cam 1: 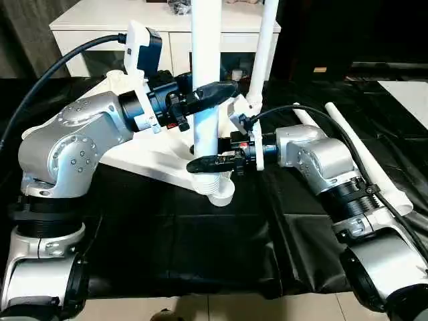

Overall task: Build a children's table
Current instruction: Pick table leg

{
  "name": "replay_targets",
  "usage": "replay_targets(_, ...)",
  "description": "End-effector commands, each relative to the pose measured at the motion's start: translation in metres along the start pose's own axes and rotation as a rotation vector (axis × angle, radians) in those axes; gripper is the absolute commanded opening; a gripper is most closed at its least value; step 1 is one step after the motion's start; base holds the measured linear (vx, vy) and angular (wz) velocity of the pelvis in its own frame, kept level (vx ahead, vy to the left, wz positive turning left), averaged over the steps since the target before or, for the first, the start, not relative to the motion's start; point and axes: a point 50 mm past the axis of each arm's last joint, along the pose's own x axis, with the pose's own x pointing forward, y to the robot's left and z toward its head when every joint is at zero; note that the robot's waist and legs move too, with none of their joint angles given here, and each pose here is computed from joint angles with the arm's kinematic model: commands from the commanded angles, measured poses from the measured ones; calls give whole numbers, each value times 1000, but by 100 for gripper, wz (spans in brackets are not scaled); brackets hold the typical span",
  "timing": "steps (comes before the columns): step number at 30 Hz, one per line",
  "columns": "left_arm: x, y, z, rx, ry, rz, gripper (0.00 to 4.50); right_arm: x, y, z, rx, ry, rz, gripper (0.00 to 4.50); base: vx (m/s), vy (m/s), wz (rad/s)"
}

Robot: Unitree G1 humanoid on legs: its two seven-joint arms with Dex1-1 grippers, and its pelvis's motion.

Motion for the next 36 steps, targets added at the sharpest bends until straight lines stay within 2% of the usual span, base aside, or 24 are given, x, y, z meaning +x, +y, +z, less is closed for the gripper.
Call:
replay_targets(1,5,-4,5,16,-9,-46,179,-1,-1,9,-19,-23,2,198,0,0,0)
replay_targets(3,5,-4,6,17,-10,-47,179,-1,0,10,-20,-27,6,198,0,0,0)
replay_targets(4,5,-4,6,18,-10,-48,179,0,0,10,-19,-29,8,232,0,0,0)
replay_targets(6,4,-4,6,20,-8,-50,179,0,-1,11,-24,-30,4,268,0,0,0)
replay_targets(10,3,-4,6,22,-4,-53,179,0,-1,12,-30,-30,-1,296,0,0,0)
replay_targets(15,3,-5,7,25,-6,-56,179,1,-1,14,-22,-48,3,296,0,0,0)
replay_targets(22,3,-6,8,28,-6,-61,179,1,-2,12,-27,-29,2,296,0,0,0)
replay_targets(23,3,-6,8,28,-7,-63,179,1,-1,12,-23,-31,10,279,0,0,0)
replay_targets(28,3,-7,8,24,-10,-63,179,2,0,11,-8,-40,27,257,0,0,0)
replay_targets(30,3,-7,8,22,-8,-66,178,3,1,8,-7,-34,31,226,0,0,0)
replay_targets(36,4,-7,9,19,-9,-68,178,2,1,8,-2,-36,30,197,0,0,0)
